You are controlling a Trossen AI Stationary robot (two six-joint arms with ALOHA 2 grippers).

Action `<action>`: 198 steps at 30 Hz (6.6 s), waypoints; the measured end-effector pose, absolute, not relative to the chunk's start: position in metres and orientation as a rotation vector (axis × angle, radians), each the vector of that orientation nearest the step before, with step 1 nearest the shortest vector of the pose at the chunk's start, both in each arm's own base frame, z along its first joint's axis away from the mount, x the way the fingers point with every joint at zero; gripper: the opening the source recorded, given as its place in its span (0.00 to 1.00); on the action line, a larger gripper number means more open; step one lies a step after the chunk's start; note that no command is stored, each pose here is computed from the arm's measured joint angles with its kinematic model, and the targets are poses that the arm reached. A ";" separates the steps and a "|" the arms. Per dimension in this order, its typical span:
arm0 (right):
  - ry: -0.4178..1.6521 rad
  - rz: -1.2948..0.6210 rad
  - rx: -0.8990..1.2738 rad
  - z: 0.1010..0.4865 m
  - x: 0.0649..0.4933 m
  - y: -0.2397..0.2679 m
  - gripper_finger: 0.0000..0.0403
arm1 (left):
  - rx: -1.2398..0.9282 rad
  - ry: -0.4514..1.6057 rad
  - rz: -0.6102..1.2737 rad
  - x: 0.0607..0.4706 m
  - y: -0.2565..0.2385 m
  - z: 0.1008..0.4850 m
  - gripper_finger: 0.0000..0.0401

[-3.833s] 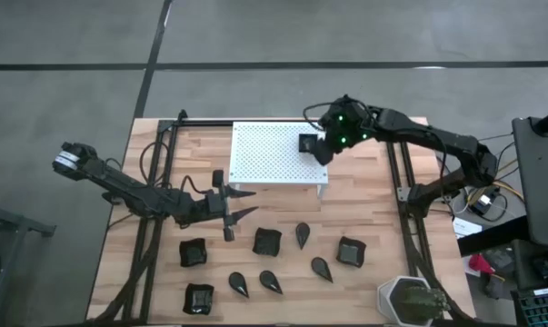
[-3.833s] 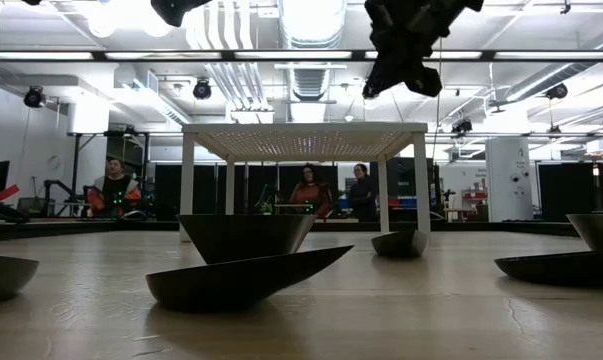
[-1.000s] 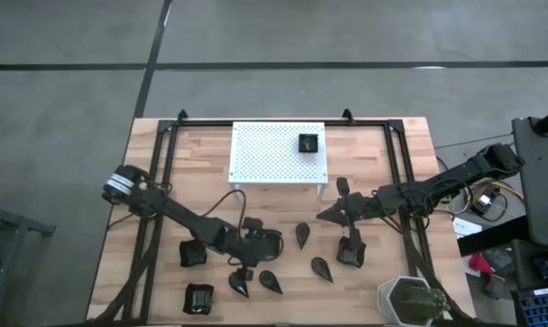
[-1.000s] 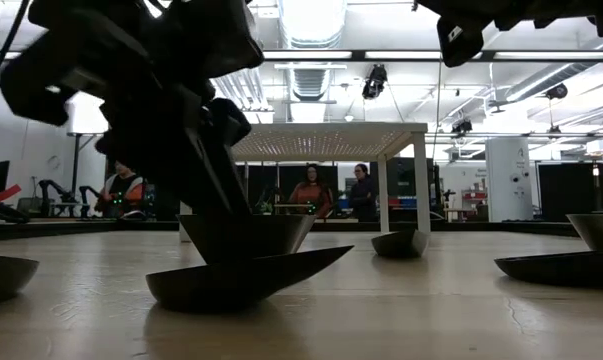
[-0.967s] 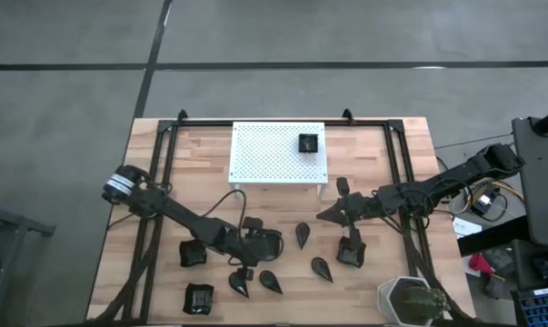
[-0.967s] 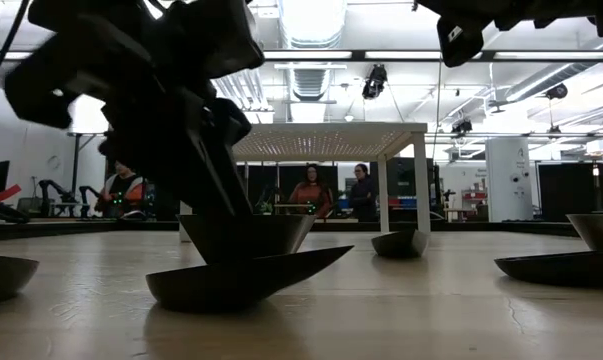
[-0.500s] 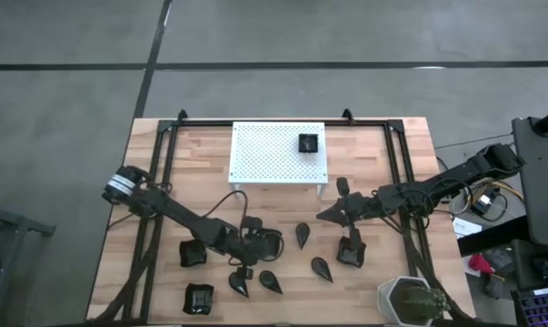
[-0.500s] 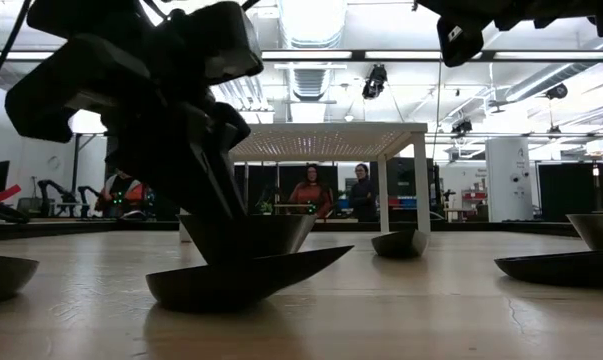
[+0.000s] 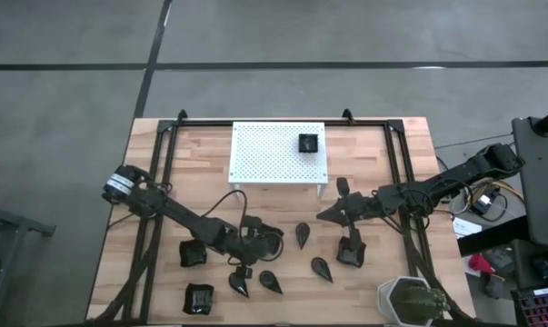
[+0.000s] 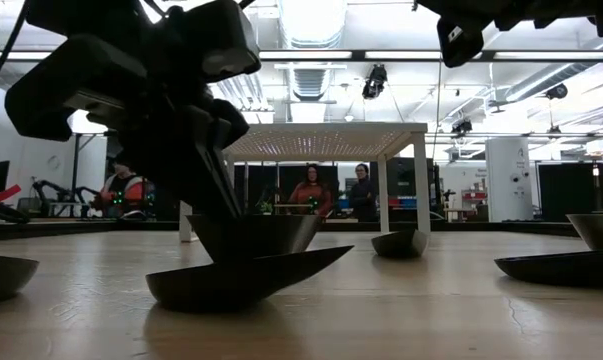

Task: Pick & Place Mini shaped plates
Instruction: Put the distorted square plate on the shelf, then stack the distorted square plate on top of the distorted square plate on the shelf

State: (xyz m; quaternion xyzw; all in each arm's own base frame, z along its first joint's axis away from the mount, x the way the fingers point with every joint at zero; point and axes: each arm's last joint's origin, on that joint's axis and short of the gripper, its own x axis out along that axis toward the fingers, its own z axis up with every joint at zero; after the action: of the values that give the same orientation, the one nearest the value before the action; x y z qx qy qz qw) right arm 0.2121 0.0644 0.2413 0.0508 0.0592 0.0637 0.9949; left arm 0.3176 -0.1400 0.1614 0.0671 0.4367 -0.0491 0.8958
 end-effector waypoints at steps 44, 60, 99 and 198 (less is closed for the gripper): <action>0.143 0.126 0.092 0.239 0.212 0.064 0.02 | 0.337 0.647 0.117 0.299 -0.121 0.297 0.00; 0.164 0.124 0.088 0.233 0.210 0.064 0.02 | 0.462 0.722 0.292 0.316 -0.043 0.344 0.00; 0.171 0.122 0.089 0.229 0.209 0.063 0.02 | 0.396 0.854 0.395 0.364 0.074 0.317 0.00; 0.197 0.119 0.116 0.220 0.207 0.063 0.02 | -0.009 1.226 0.240 0.247 -0.128 0.236 0.31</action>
State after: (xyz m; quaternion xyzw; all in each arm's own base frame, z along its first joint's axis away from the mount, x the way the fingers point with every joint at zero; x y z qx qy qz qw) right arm 0.2065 0.0626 0.2203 0.0580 0.0985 0.0592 0.9917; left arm 0.2465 -0.1285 0.2360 -0.0044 0.5740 0.1125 0.8111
